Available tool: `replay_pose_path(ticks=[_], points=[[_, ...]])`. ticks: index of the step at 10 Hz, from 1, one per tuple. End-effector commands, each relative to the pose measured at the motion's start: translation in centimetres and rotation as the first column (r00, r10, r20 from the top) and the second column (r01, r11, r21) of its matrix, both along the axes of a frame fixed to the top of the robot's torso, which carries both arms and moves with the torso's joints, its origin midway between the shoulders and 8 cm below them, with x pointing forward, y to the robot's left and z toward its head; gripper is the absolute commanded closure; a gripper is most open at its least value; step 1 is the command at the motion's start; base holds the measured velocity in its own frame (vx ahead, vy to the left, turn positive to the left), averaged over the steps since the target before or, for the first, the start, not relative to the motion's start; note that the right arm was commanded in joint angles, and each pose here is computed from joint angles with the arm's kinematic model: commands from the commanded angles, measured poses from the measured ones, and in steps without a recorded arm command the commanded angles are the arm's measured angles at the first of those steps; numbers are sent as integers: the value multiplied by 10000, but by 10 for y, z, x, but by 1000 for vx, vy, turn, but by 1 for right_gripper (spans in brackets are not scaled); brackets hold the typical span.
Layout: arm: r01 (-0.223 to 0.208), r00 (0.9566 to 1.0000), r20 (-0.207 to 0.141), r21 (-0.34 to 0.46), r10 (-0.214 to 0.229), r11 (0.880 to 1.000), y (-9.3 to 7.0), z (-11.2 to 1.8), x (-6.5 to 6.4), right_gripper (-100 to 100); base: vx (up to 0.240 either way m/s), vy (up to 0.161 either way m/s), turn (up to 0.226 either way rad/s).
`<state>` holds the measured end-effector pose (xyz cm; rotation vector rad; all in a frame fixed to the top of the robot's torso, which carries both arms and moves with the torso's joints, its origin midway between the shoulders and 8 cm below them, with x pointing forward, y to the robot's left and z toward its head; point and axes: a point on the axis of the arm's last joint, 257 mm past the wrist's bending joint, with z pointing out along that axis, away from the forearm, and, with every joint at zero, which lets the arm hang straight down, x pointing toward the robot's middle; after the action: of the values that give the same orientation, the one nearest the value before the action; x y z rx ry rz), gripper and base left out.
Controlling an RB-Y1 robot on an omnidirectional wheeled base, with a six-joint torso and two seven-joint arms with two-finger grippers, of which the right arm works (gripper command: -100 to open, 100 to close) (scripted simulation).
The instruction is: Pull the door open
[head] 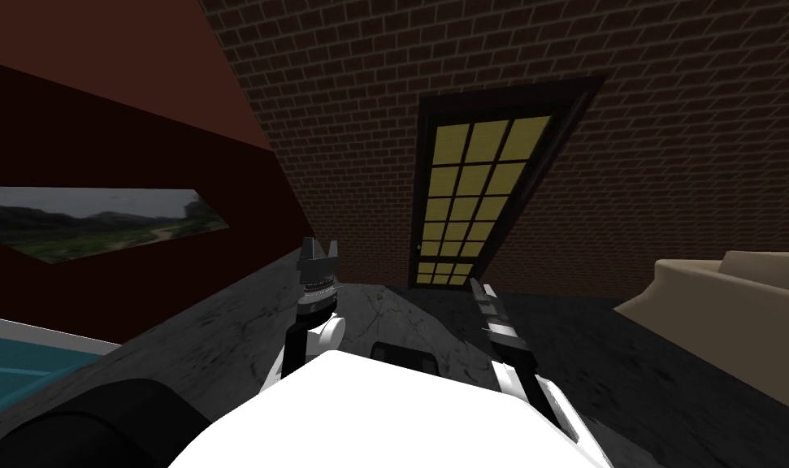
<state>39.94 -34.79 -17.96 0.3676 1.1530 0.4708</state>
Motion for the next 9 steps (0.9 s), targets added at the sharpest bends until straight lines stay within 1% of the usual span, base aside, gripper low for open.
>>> replay_pose_path(ticks=[1, 3, 5, 7, 9], points=[[206, 9996, -189, -383, -213, 9991, -4, -12, 0, -100, 116, 35, 63], [429, 9981, -415, -826, -464, 9957, -10, -25, 0, -100, 118, 32, 68], [627, 9955, -634, -1264, -711, 9900, -16, -38, -1, -100, 104, 25, 77], [801, 9919, -841, -1671, -951, 9827, -21, -51, -2, -100, 110, 34, 78], [950, 9875, -1042, -2064, -1184, 9738, -26, -63, -3, -100, 116, 24, 70]])
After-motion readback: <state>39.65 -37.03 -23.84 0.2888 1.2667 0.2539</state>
